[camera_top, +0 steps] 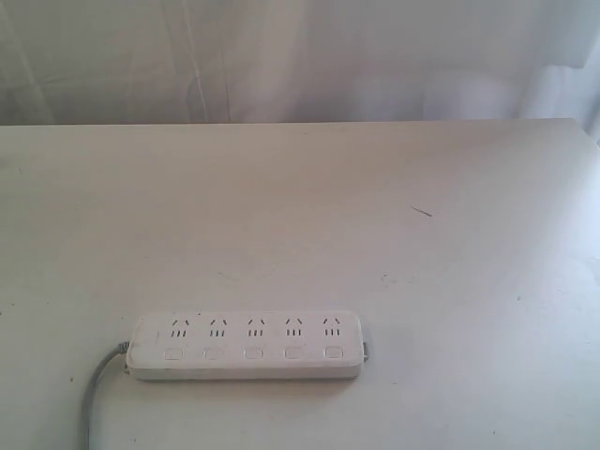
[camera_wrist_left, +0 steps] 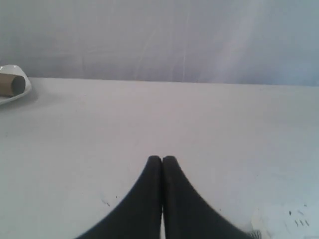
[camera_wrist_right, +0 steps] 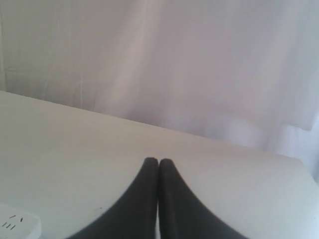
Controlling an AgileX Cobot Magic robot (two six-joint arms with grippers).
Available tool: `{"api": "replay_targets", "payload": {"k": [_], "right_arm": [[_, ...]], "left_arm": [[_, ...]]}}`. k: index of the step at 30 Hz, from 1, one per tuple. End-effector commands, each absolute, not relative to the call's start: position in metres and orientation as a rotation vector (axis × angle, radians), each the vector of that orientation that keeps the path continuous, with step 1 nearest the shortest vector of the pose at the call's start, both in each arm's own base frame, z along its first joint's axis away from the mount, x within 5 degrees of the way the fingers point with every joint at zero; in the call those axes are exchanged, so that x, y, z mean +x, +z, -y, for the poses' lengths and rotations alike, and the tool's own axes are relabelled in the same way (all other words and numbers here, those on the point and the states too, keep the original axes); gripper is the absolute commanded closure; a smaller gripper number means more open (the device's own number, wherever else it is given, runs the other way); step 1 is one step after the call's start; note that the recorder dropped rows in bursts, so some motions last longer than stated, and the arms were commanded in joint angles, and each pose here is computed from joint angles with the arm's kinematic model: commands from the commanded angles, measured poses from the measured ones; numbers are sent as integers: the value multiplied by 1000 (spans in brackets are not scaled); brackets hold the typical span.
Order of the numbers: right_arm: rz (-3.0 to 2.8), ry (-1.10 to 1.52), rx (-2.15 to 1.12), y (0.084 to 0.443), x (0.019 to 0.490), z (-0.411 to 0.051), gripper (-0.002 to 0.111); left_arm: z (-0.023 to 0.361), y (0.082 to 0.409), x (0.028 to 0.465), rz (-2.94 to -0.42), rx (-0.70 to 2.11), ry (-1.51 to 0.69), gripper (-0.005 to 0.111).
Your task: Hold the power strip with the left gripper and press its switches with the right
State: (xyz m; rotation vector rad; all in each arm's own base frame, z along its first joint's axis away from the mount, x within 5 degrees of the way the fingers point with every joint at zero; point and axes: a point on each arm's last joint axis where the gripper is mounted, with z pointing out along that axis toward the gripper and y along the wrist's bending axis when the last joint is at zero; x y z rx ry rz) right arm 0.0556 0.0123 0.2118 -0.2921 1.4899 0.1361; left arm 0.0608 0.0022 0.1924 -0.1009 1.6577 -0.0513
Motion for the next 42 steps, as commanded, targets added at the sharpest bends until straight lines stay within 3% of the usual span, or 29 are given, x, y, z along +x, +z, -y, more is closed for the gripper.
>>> {"api": "replay_targets", "payload": {"k": [1,8,15,21,30,33,42], "right_arm": [[-1498,137,-271,210,56,-11,108],[-1528,245,-179,209,55,-12,108],[-1622,185,-118,201,57,-5,108],[-1641,104,-337,196,55,-12,108],[-1734,167,-518,184,49,-23,108],[-1759,168,-528,182,48,-23,108],[-1753,138,-545,182,49,-22,108]], "left_arm": [[1,184,60,-1750,-65,-73,107],[5,173,57,-1870,-63,-123,107],[6,167,55,-1936,-217,-244,107],[8,161,52,-2001,-369,-355,107],[12,151,45,-2167,-199,-282,107],[20,154,37,-2268,-105,-347,107],[23,154,37,-2271,-99,-398,107]]}}
